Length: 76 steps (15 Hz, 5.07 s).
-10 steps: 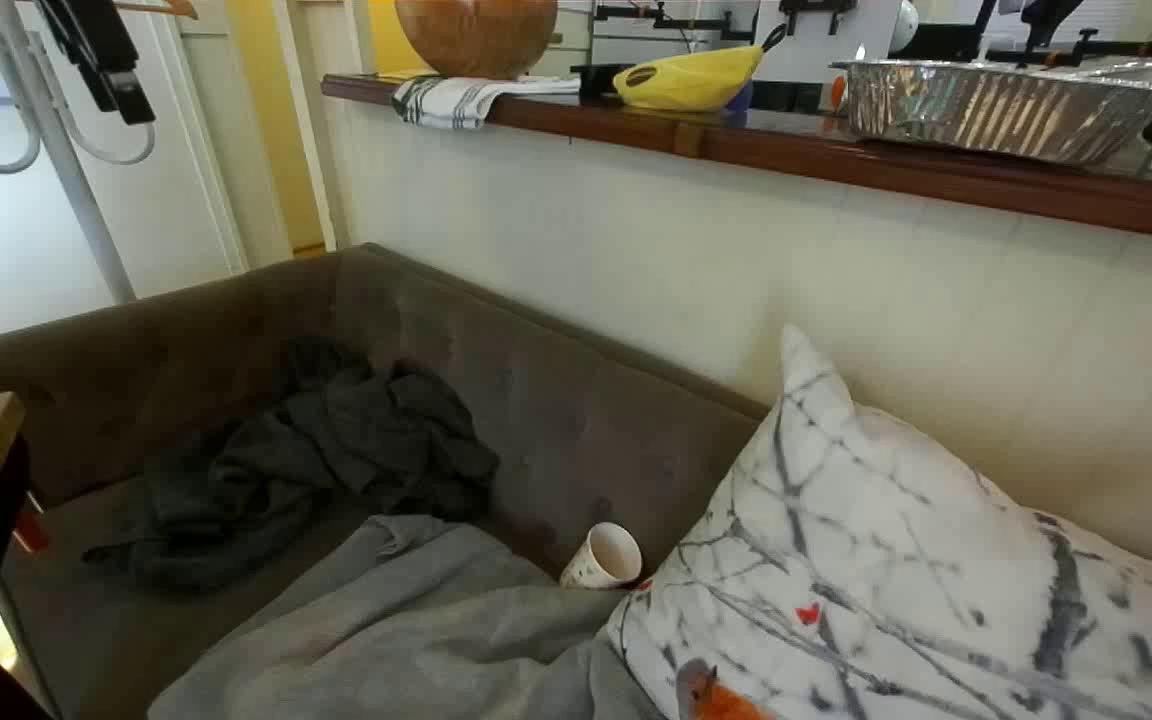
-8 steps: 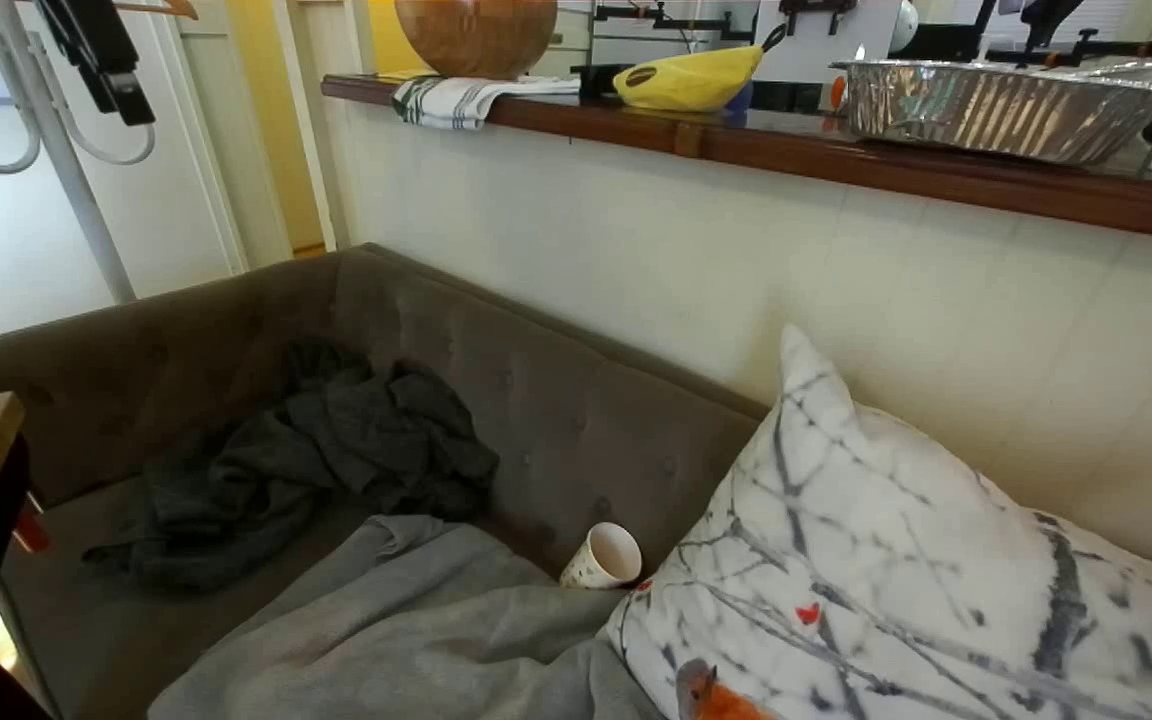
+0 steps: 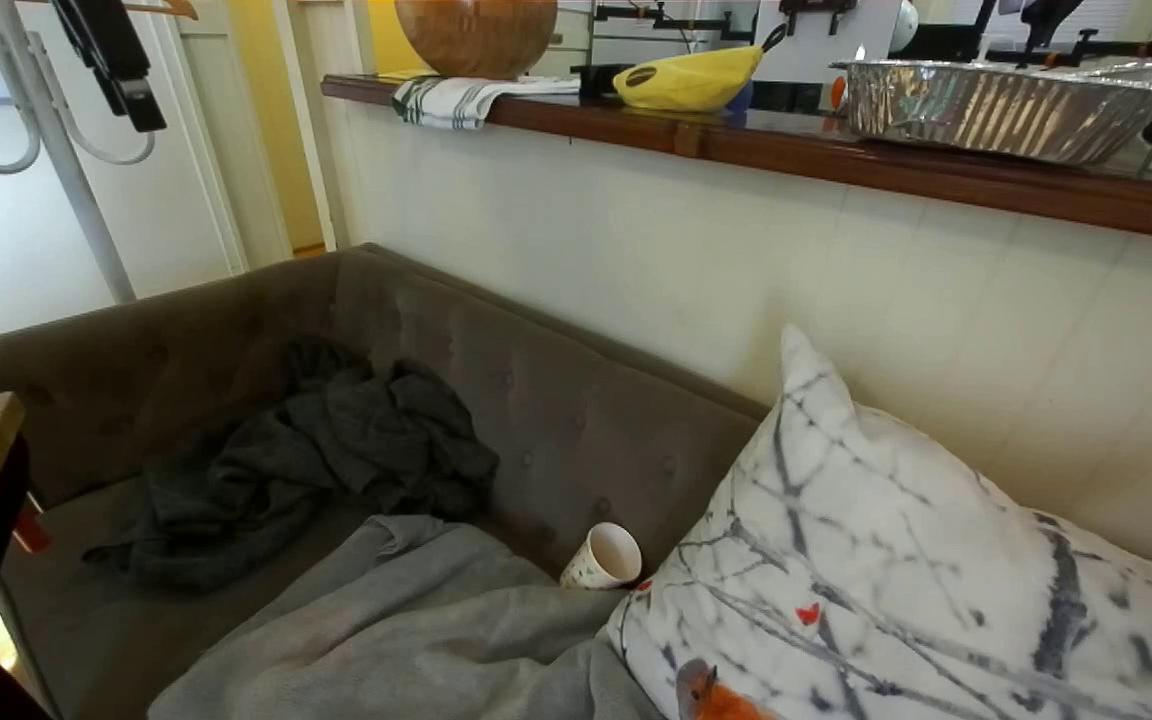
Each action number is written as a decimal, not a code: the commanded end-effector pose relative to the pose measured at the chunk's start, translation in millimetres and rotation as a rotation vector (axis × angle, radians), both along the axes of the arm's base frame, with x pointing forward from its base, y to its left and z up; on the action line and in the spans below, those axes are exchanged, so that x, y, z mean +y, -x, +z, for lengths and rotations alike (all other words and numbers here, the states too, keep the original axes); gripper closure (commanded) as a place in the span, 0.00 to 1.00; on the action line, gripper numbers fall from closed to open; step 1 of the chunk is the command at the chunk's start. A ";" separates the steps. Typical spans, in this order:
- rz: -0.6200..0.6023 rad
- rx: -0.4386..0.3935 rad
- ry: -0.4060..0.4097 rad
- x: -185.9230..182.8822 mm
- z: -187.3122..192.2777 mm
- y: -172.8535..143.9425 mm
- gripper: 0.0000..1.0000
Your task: Put the cup on the countertop
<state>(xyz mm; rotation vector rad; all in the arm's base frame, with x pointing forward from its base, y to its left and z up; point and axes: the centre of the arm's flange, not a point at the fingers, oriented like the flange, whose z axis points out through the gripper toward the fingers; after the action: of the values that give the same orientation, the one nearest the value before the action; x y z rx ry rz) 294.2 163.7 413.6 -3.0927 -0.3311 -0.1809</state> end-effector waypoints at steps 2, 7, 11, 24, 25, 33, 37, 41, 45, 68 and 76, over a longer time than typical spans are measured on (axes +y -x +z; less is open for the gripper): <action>0.043 0.060 -0.034 -82.4 -62.4 -20.4 0.00; 0.158 0.035 -0.085 -148.9 -115.2 -56.4 0.00; 0.165 0.114 -0.075 -207.3 -174.8 -71.3 0.00; 0.020 0.174 -0.024 -286.8 -223.1 -115.0 0.00; 0.000 0.163 0.009 -302.0 -224.3 -125.9 0.00; 0.178 -0.050 -0.040 -360.7 -237.6 -247.4 0.00; 0.267 -0.051 -0.147 -322.7 -285.0 -287.5 0.00; 0.262 -0.024 -0.152 -298.5 -298.7 -275.9 0.00; 0.259 -0.019 -0.167 -297.5 -317.2 -283.2 0.00; 0.294 0.070 -0.361 -280.0 -471.6 -369.1 0.00; 0.316 0.137 -0.311 -260.1 -507.5 -372.3 0.00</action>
<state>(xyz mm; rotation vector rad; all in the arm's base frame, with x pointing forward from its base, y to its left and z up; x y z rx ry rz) 651.4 -96.9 -76.5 -2.6463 -0.6990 -0.0667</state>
